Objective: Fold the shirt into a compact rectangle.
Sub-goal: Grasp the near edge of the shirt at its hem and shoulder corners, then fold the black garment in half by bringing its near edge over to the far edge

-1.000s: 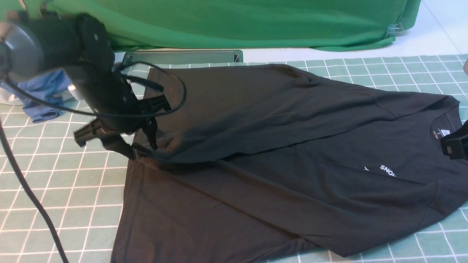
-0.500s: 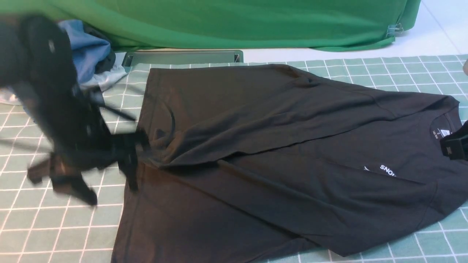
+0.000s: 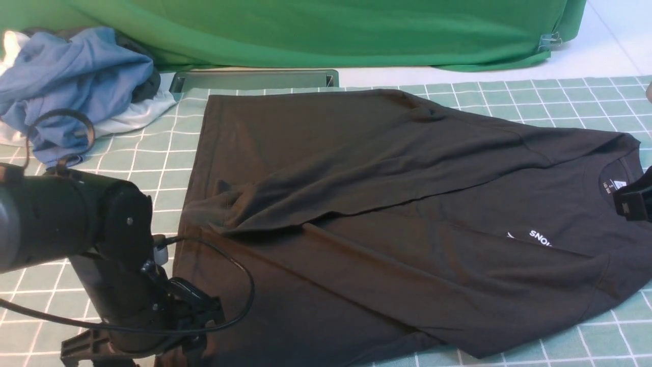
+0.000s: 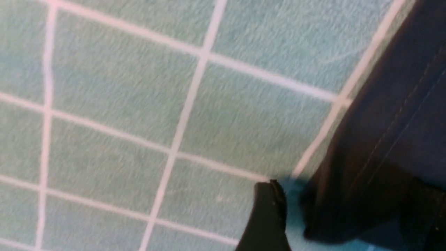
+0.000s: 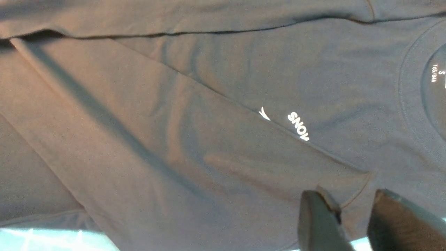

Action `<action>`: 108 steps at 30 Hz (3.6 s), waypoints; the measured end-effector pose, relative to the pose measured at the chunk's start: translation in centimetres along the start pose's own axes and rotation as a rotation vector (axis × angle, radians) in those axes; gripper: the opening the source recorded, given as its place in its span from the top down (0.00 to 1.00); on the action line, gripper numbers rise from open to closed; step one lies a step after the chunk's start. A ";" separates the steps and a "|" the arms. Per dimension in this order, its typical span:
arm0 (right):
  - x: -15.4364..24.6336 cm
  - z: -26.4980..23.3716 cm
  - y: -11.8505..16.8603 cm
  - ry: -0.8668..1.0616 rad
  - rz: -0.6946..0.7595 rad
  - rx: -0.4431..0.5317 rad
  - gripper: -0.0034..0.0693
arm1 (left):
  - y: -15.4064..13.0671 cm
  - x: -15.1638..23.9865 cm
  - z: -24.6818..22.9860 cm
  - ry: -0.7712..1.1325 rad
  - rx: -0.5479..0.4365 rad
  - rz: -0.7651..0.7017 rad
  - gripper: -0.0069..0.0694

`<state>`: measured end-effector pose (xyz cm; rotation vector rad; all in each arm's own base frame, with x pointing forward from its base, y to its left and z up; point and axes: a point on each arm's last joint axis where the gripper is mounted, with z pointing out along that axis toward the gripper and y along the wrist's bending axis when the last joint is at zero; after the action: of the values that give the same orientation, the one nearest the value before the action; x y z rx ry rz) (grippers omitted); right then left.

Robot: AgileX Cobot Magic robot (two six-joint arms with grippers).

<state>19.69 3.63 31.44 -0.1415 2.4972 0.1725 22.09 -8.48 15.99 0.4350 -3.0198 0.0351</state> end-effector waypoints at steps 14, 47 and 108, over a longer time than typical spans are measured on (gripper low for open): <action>0.1 0.0 0.1 0.008 0.001 -0.004 0.63 | -0.6 -0.2 0.2 -0.017 0.052 0.044 0.84; 7.8 15.7 11.8 0.550 -0.904 -0.075 0.22 | 1.8 -1.1 -2.1 -0.107 0.073 0.049 0.87; -12.2 21.8 6.3 0.175 -0.393 0.062 0.84 | 2.1 -17.7 -9.1 -0.499 0.313 -0.182 0.89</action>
<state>41.27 14.01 21.94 -0.6383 2.5847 -0.0848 39.15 -1.18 23.41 0.8604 -3.4513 0.4561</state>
